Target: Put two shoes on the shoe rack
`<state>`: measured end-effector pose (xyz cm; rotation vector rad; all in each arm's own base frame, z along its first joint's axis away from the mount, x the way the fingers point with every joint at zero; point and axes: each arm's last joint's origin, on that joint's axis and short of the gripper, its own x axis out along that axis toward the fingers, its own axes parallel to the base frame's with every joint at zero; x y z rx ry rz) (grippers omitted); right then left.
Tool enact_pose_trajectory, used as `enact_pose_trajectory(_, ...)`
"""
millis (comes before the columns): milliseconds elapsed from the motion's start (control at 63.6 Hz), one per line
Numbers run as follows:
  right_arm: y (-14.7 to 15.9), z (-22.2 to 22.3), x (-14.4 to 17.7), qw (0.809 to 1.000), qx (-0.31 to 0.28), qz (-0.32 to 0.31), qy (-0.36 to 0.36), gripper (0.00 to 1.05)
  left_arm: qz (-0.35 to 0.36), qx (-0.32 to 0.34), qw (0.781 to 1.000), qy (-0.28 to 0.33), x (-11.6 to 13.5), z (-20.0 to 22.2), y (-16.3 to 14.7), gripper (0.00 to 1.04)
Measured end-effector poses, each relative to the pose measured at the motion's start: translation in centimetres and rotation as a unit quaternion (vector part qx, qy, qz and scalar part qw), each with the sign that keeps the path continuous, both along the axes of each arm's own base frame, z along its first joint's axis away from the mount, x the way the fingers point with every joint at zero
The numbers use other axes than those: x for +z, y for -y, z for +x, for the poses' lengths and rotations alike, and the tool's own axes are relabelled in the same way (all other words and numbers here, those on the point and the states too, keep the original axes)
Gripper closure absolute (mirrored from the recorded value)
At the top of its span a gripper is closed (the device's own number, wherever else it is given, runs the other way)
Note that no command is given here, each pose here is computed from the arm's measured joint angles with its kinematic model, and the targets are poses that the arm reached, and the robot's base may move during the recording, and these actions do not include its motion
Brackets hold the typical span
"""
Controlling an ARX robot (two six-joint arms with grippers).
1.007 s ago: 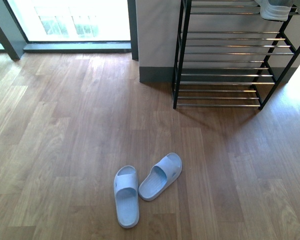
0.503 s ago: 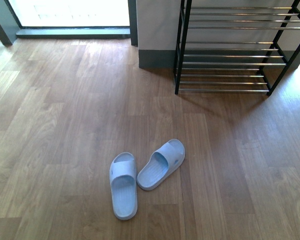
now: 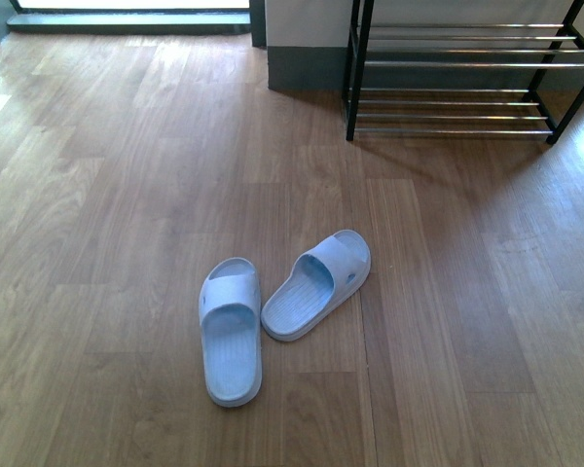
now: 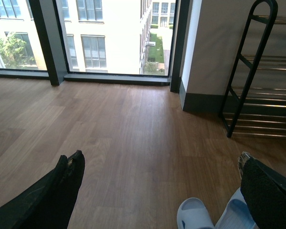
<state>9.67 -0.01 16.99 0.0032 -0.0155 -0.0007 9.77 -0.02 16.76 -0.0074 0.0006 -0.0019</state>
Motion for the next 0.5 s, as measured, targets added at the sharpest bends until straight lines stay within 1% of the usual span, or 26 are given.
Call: enact_pose_trajectory(503,0.00,0.00,0.00,1.000,0.000,0.000,0.000,0.09,0.000,0.000,1.000,0.000,0.00,0.00,0.00,0.09)
